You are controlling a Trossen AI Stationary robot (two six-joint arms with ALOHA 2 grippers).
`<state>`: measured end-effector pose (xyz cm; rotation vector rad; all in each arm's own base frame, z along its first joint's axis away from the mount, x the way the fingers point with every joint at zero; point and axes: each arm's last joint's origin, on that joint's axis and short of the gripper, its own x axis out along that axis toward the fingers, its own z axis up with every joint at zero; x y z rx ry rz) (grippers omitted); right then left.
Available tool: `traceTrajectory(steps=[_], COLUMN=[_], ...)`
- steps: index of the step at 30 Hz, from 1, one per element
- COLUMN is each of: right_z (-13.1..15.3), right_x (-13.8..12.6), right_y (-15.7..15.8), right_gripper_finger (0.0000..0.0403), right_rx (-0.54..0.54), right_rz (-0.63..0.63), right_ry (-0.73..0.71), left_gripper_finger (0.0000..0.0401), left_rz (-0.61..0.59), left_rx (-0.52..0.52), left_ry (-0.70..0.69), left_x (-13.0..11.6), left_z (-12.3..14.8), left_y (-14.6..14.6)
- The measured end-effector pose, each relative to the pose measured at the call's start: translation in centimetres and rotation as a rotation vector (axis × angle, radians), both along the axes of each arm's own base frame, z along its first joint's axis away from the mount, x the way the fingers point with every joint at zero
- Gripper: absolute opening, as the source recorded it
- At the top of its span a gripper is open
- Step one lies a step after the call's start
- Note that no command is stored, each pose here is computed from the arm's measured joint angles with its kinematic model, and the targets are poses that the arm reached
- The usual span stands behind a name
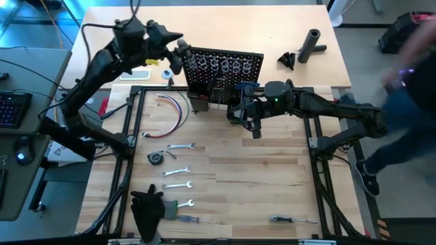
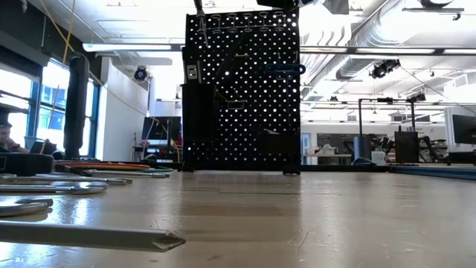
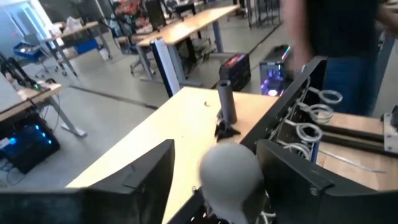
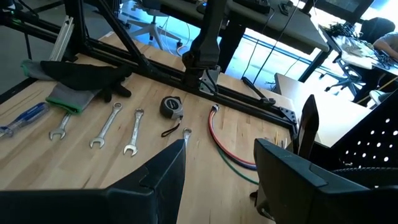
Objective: Hang tools onto peg board
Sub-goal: Hang the left gray screwdriver on the black pegboard, then hang the transparent blue screwdriver on the black pegboard
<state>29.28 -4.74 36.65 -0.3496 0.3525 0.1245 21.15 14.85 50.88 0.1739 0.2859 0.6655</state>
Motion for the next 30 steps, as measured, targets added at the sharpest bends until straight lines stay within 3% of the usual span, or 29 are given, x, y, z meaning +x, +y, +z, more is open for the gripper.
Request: traceTrajectory(steps=[8, 13, 21, 30], right_z=[0.0, -0.1, -0.2, -0.9], right_x=[0.0, 0.0, -0.1, -0.4], right_y=[0.0, 0.0, 0.0, 0.2], right_gripper_finger=[0.0186, 0.0186, 0.0186, 0.0186], right_rx=[-0.003, -0.001, -0.008, 0.027], right_rz=[0.007, 0.006, 0.008, 0.049], right_ry=[0.0, 0.012, 0.024, 0.101], left_gripper_finger=[0.0239, 0.0239, 0.0239, 0.0239], left_rz=[-0.009, -0.006, 0.003, -0.039], left_rx=[0.048, 0.032, -0.146, -0.351], left_ry=[-0.04, 0.01, 0.143, 0.338], left_x=[-2.5, -4.1, -6.1, -5.8], left_z=[1.6, 1.7, -0.3, -6.4], left_y=[-2.5, -4.7, -7.8, -10.7])
